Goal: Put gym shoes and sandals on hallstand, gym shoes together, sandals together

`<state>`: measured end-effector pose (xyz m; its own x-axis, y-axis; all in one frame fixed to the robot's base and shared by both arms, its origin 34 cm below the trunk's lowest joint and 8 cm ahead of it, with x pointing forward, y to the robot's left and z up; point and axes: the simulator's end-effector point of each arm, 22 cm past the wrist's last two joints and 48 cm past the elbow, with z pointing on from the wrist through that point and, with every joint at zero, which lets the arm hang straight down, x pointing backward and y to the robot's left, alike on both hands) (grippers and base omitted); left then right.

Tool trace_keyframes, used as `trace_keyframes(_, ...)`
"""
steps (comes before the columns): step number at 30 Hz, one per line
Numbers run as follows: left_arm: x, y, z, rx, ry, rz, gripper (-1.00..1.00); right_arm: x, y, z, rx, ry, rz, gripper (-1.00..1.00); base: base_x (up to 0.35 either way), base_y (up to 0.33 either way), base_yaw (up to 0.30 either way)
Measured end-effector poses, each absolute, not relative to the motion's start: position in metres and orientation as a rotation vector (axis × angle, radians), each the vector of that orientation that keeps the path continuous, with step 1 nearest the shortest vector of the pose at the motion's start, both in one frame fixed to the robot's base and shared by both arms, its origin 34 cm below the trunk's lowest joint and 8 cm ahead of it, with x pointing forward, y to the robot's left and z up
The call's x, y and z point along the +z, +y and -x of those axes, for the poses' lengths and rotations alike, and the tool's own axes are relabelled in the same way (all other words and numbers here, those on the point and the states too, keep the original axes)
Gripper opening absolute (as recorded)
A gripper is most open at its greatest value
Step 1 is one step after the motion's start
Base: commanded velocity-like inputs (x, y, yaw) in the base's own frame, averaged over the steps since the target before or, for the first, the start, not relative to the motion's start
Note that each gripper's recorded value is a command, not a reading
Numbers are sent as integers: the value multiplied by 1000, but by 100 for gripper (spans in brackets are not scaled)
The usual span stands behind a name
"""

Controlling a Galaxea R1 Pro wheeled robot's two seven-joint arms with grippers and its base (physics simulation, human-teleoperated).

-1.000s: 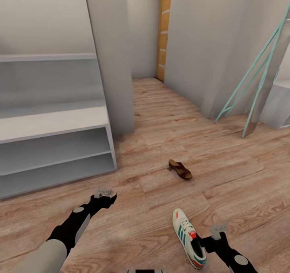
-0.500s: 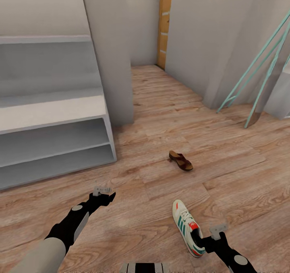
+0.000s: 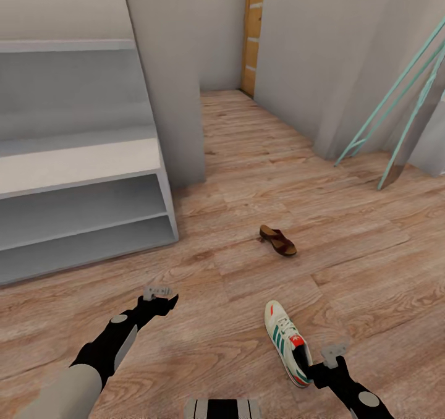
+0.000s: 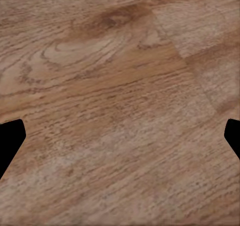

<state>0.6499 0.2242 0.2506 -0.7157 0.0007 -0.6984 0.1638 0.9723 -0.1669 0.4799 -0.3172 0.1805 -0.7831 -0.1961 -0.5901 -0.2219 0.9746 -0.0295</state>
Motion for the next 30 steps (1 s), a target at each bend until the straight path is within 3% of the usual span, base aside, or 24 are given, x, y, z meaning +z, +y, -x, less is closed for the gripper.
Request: trace_keyframes(30,183,225,-615,-292,2473,-102,100,134,-317,-439,74,2610,296,100,0,0,0)
